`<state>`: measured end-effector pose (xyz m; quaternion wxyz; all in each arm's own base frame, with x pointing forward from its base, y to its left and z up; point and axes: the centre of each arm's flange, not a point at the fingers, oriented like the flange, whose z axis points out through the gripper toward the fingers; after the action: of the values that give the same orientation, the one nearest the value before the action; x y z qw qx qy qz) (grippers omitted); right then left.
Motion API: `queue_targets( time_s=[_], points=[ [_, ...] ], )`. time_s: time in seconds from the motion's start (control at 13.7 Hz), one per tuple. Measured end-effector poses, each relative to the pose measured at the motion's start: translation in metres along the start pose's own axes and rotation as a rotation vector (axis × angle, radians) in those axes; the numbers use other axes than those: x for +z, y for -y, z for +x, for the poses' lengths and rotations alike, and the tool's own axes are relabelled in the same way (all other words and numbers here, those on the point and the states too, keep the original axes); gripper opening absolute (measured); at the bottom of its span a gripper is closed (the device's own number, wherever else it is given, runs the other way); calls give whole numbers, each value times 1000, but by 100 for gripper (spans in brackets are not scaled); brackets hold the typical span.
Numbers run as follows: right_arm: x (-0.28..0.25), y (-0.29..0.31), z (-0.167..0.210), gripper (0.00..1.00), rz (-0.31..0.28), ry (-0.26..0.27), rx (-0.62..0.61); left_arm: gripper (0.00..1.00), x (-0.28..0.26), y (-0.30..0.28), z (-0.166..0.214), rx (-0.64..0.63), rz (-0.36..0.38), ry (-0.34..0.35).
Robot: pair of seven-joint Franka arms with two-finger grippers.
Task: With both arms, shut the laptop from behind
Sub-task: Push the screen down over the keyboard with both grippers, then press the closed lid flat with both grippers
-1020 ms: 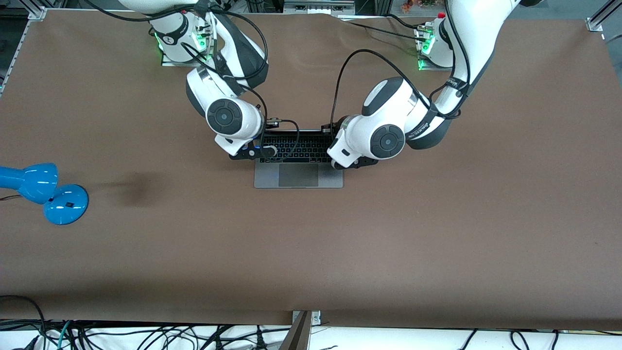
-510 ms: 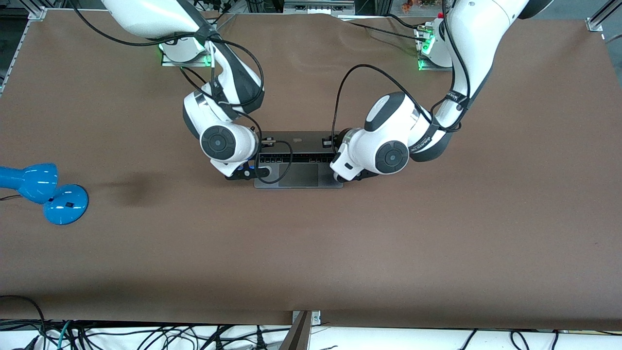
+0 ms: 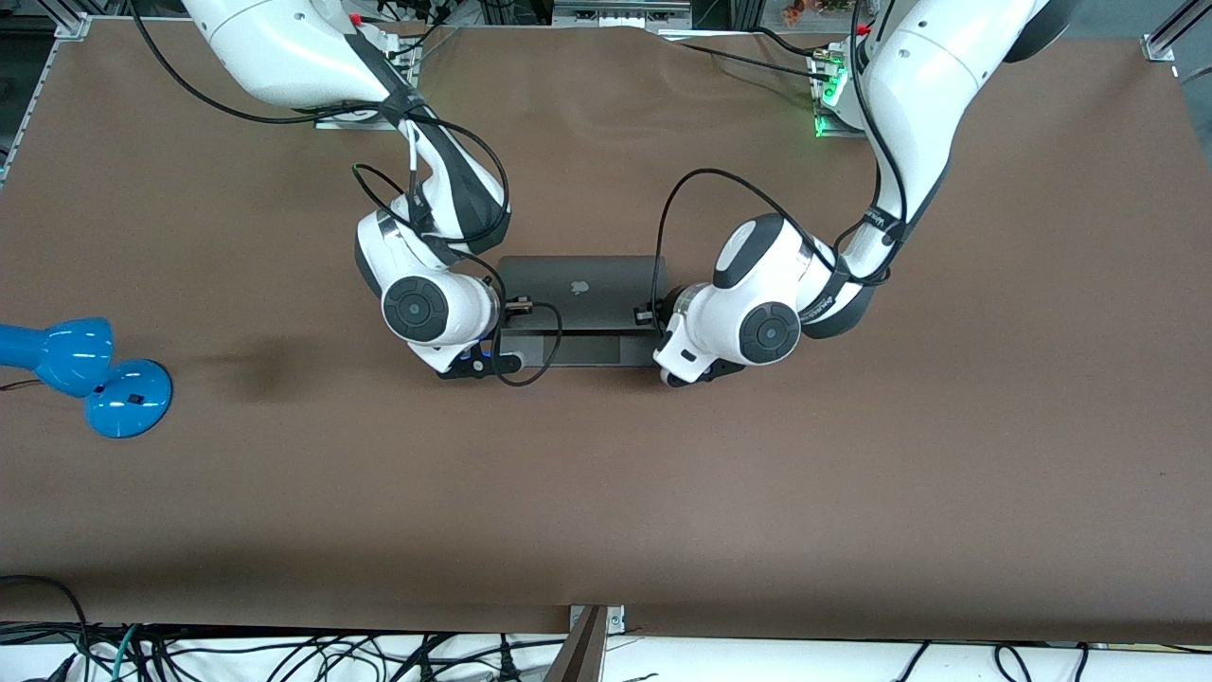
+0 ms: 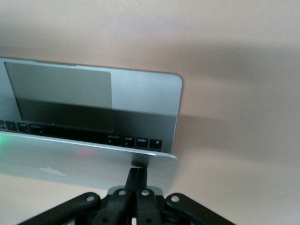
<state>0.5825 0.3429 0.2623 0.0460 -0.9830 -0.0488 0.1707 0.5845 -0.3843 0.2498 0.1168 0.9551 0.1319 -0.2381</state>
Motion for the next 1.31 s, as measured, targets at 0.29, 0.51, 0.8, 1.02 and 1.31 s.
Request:
queue_targets(
  time_s=[0.29, 0.51, 0.8, 1.02, 1.31],
  points=[
    [13, -10, 13, 1, 5, -17, 3, 1, 19, 0, 17, -8, -10, -1],
    [25, -12, 20, 1, -1, -27, -1, 1, 26, 0, 27, -14, -24, -14],
    [37, -13, 26, 1, 2, -44, 0, 1, 33, 1, 39, -13, -20, -25],
    [46, -13, 31, 1, 5, -56, -1, 1, 40, 0, 46, -15, -29, -35],
    [59, -12, 35, 1, 2, -64, -6, 1, 50, 2, 52, -14, -25, -46]
  ],
)
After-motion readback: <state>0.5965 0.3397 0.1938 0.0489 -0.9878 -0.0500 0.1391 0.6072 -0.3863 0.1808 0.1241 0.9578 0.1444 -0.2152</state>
